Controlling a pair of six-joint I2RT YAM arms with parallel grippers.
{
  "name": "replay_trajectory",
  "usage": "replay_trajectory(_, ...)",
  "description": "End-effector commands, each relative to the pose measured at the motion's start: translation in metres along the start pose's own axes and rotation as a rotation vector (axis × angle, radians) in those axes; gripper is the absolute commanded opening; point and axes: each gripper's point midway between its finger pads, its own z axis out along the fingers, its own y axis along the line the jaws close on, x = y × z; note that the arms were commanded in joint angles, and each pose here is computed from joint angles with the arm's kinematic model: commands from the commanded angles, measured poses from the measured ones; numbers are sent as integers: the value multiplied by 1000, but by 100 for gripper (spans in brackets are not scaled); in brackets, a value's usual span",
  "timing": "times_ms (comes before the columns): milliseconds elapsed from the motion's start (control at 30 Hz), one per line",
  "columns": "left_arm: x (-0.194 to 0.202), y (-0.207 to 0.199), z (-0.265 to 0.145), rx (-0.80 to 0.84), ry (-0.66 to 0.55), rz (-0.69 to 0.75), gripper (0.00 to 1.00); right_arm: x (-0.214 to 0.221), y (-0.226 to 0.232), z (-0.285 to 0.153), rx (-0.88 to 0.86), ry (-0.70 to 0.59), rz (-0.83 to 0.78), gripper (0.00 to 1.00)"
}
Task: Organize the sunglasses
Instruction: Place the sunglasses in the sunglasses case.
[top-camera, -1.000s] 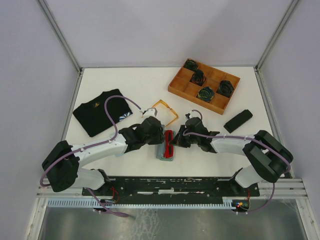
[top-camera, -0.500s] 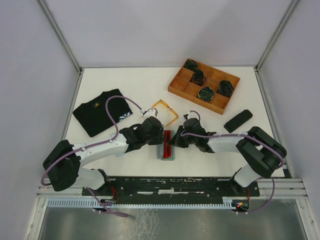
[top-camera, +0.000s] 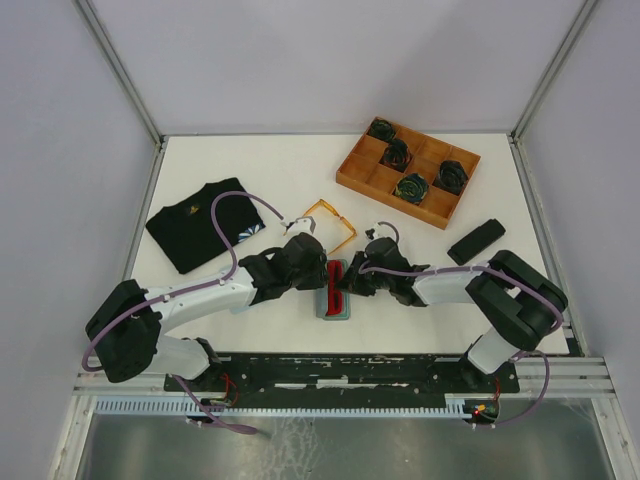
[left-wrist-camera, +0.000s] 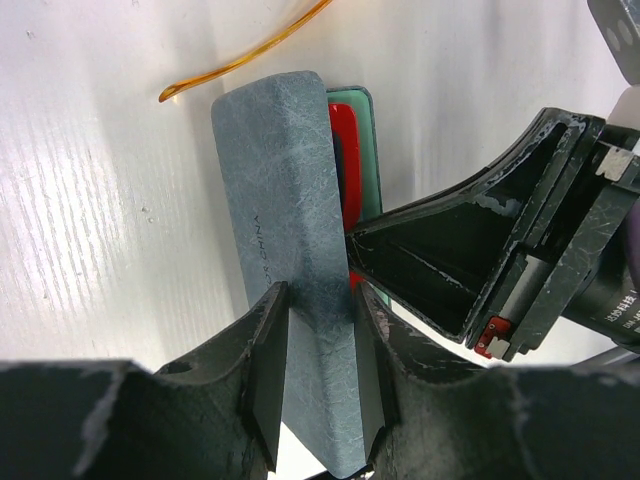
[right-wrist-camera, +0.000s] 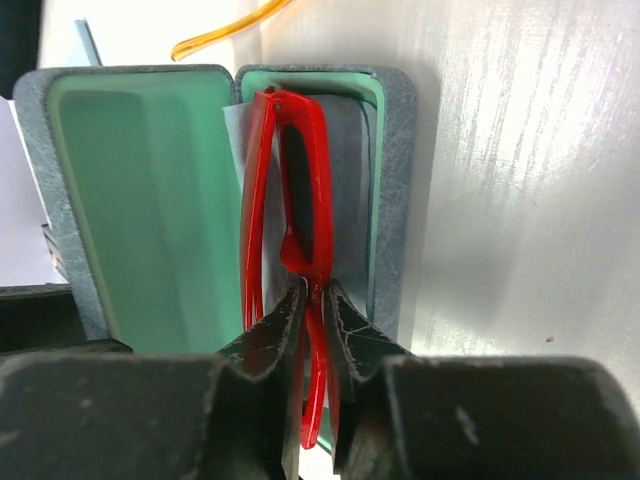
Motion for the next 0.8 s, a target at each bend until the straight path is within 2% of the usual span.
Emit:
replay_trajectory(0, -11, -12, 0, 44, -27, 36, 38, -3, 5, -2, 0, -27, -51, 22)
replay_trajectory(400, -12, -11, -2, 38, -32, 40, 38, -15, 9, -22, 55, -56, -116, 37)
replay_trajectory(767, -23, -20, -9, 71, -57, 62, 39, -26, -12, -56, 195, -109, -208, 40)
